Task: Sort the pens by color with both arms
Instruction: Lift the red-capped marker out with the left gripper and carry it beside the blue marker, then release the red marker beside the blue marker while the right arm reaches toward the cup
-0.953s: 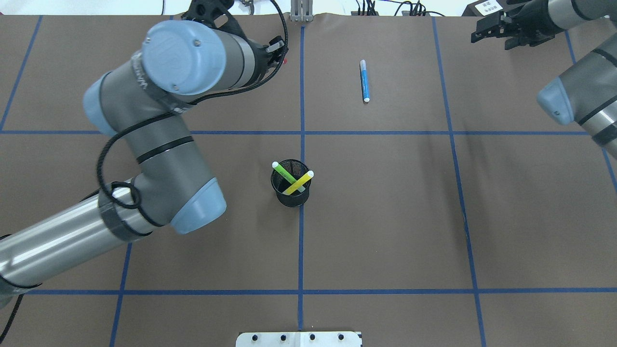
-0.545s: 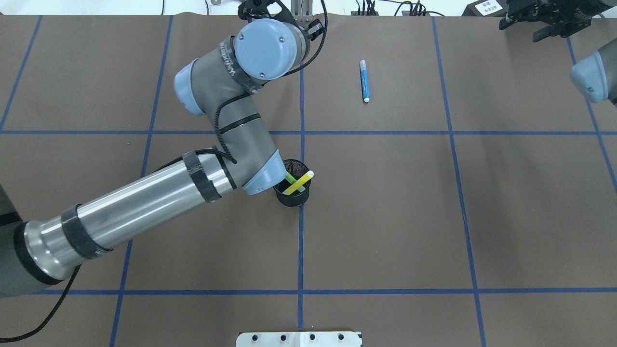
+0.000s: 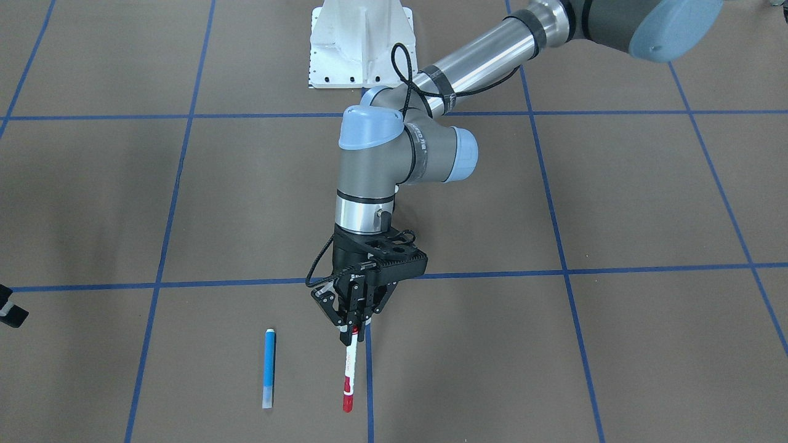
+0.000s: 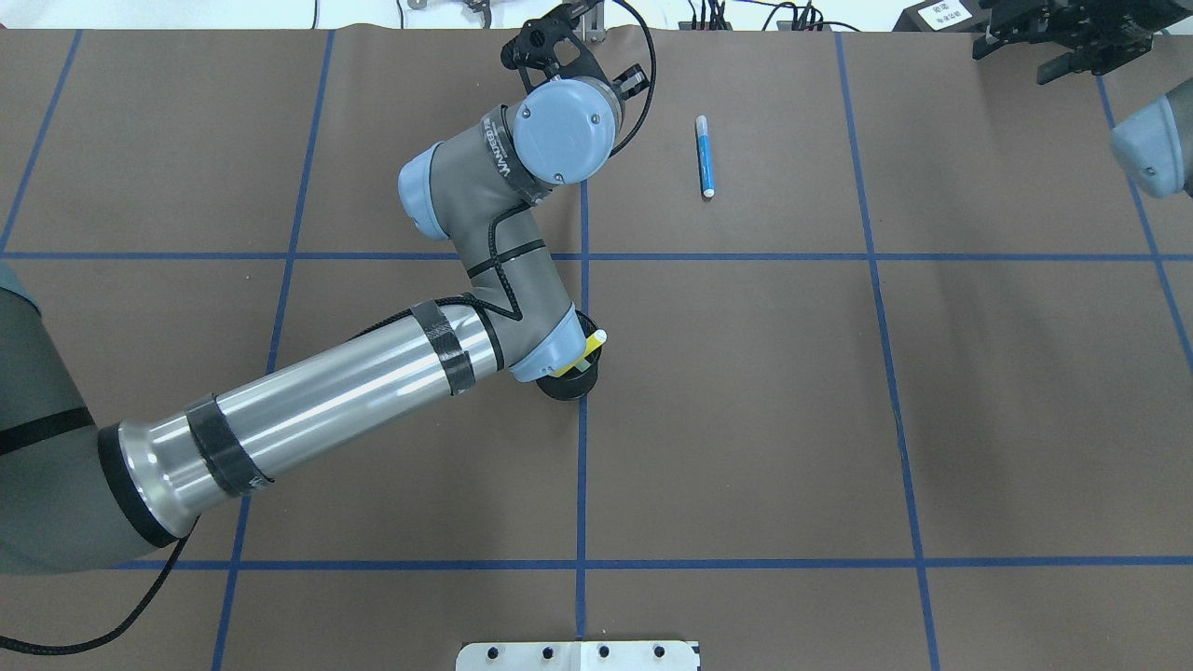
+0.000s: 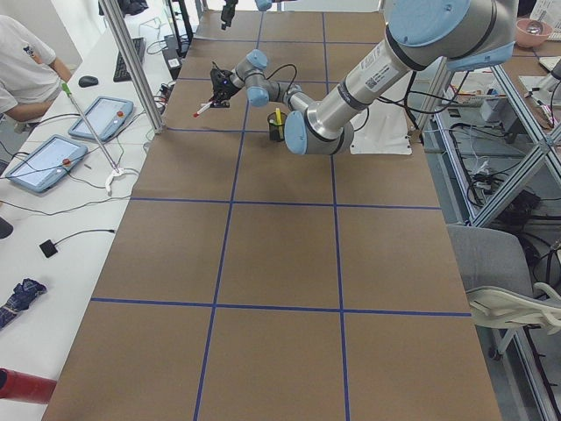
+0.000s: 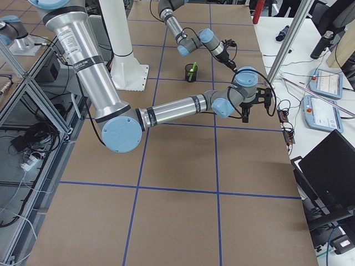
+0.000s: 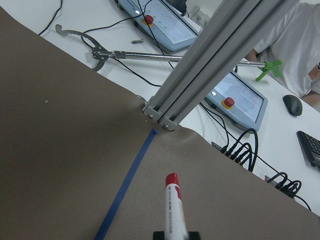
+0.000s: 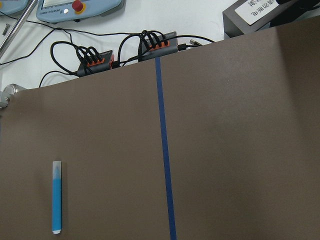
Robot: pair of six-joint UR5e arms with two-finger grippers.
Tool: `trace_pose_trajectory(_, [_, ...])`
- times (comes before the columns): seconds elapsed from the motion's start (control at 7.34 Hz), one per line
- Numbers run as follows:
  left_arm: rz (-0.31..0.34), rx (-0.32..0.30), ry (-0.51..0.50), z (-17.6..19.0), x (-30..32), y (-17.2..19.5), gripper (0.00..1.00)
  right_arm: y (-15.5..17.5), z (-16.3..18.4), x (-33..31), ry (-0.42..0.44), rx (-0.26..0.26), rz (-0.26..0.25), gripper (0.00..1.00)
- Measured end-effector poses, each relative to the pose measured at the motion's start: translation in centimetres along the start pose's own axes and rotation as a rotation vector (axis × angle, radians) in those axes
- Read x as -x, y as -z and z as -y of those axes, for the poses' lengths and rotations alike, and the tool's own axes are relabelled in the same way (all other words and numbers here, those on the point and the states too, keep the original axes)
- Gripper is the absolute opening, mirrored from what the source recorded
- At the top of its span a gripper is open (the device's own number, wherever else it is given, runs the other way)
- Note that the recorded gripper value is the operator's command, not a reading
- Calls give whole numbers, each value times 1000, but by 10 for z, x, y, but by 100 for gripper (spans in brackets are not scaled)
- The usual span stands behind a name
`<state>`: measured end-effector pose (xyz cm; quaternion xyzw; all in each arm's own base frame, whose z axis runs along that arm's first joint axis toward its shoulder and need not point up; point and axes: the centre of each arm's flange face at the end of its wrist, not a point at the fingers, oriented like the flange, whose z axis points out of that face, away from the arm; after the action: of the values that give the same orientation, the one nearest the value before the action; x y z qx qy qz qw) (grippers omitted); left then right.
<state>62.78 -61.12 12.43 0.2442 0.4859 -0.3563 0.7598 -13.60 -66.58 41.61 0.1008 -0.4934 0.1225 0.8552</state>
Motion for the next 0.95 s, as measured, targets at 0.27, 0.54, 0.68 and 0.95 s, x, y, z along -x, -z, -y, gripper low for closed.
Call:
trace_pose_trajectory(0.27, [6,-4,-14,-21,4,-2,77,-3,-1,0,-1,2,-5,100])
trace_pose_trajectory(0.54, [8,12,-28,-35,6,-1,99,-7,-4,3,2,9,-6,100])
trace_pose_trajectory(0.68, [-1,19,-38,-37,3,4,99,-10,-5,7,5,12,-5,100])
trace_pose_trajectory(0.95, [-31,74,-70,-17,-11,25,99,-11,-5,24,-4,26,-7,100])
